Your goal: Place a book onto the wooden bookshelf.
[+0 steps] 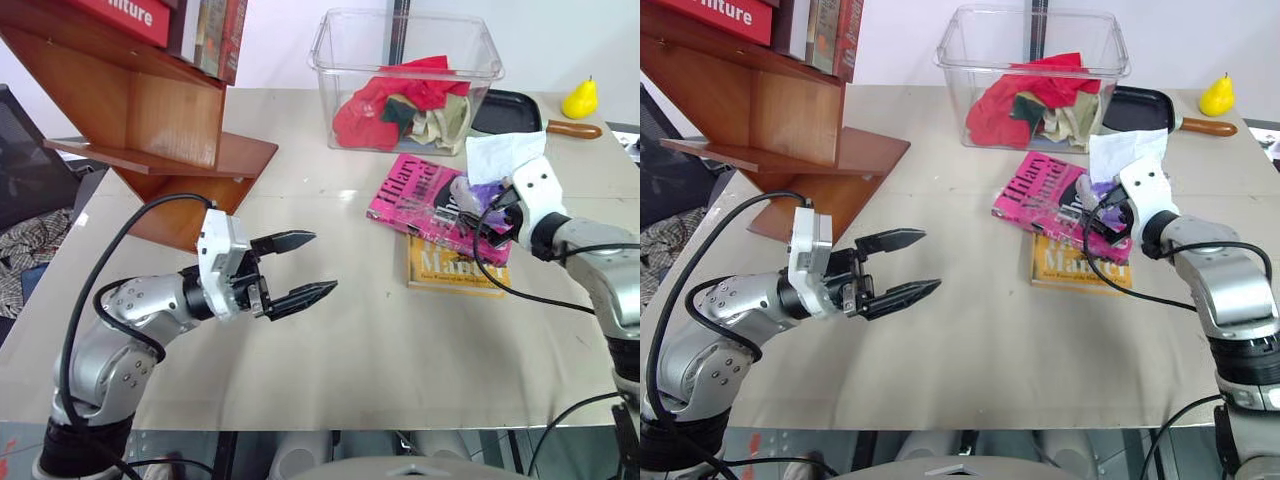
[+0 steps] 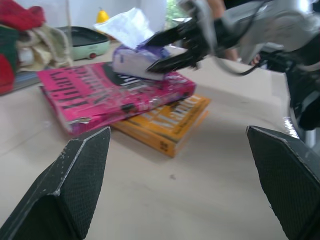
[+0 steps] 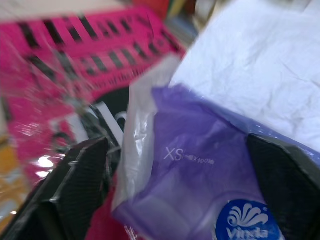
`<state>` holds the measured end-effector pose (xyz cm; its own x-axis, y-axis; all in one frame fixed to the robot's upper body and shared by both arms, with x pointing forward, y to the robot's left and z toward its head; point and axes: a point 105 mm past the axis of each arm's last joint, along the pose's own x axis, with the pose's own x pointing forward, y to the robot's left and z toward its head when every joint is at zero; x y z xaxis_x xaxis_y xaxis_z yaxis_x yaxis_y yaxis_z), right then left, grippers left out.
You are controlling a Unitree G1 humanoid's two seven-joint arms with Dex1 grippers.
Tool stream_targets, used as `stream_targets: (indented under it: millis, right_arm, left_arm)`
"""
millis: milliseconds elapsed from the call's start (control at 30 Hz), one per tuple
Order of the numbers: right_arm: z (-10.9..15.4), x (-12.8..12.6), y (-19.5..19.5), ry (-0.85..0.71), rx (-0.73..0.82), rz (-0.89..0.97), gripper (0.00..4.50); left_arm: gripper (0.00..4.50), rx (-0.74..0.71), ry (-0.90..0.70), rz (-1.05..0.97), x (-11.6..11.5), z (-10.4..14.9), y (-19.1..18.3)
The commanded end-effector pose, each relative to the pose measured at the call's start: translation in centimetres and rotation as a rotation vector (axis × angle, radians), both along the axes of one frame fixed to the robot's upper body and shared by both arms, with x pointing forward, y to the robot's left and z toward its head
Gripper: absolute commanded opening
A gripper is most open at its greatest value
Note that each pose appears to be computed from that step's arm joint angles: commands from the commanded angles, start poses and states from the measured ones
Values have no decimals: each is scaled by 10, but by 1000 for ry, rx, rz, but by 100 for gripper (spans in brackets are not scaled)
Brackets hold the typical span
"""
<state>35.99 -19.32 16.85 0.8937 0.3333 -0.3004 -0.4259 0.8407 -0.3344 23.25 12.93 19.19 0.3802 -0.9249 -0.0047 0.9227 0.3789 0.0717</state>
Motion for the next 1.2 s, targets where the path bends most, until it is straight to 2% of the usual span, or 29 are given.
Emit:
stream_targets:
  millis: [33, 67, 233, 367, 467, 600, 733, 833, 1000, 1067, 1200]
  right_arm:
    - [6, 5, -2, -13, -29, -17, 276]
    - [5, 5, -2, -10, -32, -14, 219]
    - [24, -2, -13, -62, -28, -40, 6]
    - [50, -22, -60, -120, -68, -203, 6]
    - [51, -46, -97, -100, -98, -331, 6]
    - [20, -76, -129, -19, -133, -450, 6]
    - [-17, -77, -121, 50, -113, -394, 6]
    - [-23, -75, -110, 63, -102, -350, 106]
    - [-13, -84, -103, 56, -111, -300, 350]
    - [-3, -93, -87, 45, -77, -221, 442]
    - [10, -99, -63, 28, 3, -124, 447]
  left_arm:
    - [450, 0, -33, -29, -11, 9, -2]
    - [450, 3, -30, -34, -12, 9, -2]
    - [450, 1, -19, -65, -15, 9, -8]
    - [450, -4, -16, -120, -17, 12, -15]
    - [450, -8, -18, -153, -16, 15, -19]
    - [450, -17, -7, -201, -14, 13, -24]
    - [450, 0, 15, -242, -12, 5, -28]
    - [450, 13, 18, -250, -10, 2, -26]
    - [450, 13, 26, -245, -9, 1, -24]
    - [450, 7, 38, -213, -5, -1, -22]
    - [450, -22, 100, -125, 7, -6, -18]
